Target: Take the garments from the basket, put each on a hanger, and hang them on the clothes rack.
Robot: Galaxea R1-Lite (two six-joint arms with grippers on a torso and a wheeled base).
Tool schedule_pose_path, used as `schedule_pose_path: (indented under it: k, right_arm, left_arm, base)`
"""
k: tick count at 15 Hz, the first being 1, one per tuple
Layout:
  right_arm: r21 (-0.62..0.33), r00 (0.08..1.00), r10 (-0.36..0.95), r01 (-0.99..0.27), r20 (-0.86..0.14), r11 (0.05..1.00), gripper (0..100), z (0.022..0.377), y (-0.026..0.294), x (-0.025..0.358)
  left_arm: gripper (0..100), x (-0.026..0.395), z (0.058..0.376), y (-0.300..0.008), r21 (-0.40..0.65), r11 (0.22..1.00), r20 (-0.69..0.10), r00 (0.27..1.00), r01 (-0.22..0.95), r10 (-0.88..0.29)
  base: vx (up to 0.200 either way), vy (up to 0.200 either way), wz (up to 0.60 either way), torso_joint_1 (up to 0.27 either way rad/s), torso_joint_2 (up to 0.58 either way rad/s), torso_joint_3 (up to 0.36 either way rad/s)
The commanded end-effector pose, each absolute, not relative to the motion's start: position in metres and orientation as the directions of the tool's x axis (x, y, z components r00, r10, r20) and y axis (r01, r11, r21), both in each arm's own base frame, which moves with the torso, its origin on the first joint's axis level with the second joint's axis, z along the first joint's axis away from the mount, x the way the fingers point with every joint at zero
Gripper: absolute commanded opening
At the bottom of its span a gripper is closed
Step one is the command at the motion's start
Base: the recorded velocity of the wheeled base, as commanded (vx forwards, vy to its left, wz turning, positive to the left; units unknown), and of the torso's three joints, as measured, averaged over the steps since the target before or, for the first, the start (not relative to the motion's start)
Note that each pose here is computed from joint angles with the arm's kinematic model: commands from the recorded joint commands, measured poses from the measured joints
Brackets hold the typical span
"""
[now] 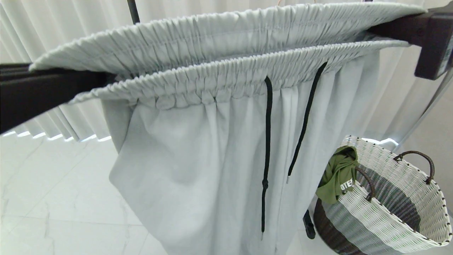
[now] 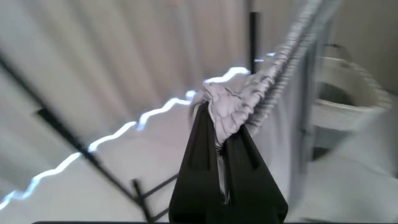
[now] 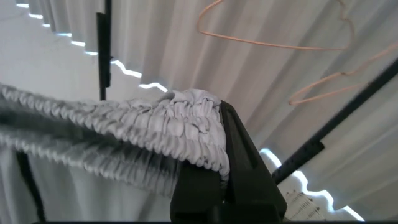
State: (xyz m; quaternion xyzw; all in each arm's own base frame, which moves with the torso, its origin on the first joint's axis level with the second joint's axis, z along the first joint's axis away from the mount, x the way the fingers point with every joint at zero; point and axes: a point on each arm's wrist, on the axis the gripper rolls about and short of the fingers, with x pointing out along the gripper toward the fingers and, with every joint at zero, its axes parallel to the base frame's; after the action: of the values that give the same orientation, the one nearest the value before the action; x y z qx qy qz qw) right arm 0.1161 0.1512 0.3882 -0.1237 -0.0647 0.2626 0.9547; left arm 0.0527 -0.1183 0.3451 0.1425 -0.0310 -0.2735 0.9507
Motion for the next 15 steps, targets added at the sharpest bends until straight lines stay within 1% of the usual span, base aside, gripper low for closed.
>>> schedule_pose_path:
  k: [1,2,4,7,15]
  right_arm:
    - [-0.259,0.863,0.499,-0.466,0.081,0.846,0,0.392,0.132,0.106]
    - [-0.263,0.862,0.501,-0.468,0.071,0.843,0,0.389,0.13,0.105]
    - [-0.269,0.862,0.503,-0.472,0.059,0.84,0,0.384,0.129,0.104]
    - [-0.267,0.86,0.506,-0.474,0.063,0.839,0,0.385,0.13,0.104]
    - [-0.265,0.859,0.507,-0.474,0.069,0.84,0,0.386,0.125,0.1]
  left_arm:
    - [0,0.095,0.361,-0.136,0.301,0.898,-0.015,0.944,0.32,-0.331]
    - [0,0.107,0.365,-0.14,0.266,0.923,-0.005,0.957,0.28,-0.289]
    - [0,0.112,0.371,-0.147,0.223,0.936,0.015,0.959,0.271,-0.281]
    - [0,0.107,0.373,-0.15,0.22,0.927,0.019,0.948,0.305,-0.316]
    - [0,0.106,0.373,-0.15,0.225,0.926,0.021,0.948,0.304,-0.316]
  base:
    - [0.0,0.0,0.0,0.0,0.0,0.0]
    - [0.0,0.0,0.0,0.0,0.0,0.0]
    - [0.0,0.0,0.0,0.0,0.0,0.0]
    - [0.0,0.0,0.0,0.0,0.0,0.0]
    - [0.0,0.0,0.0,0.0,0.0,0.0]
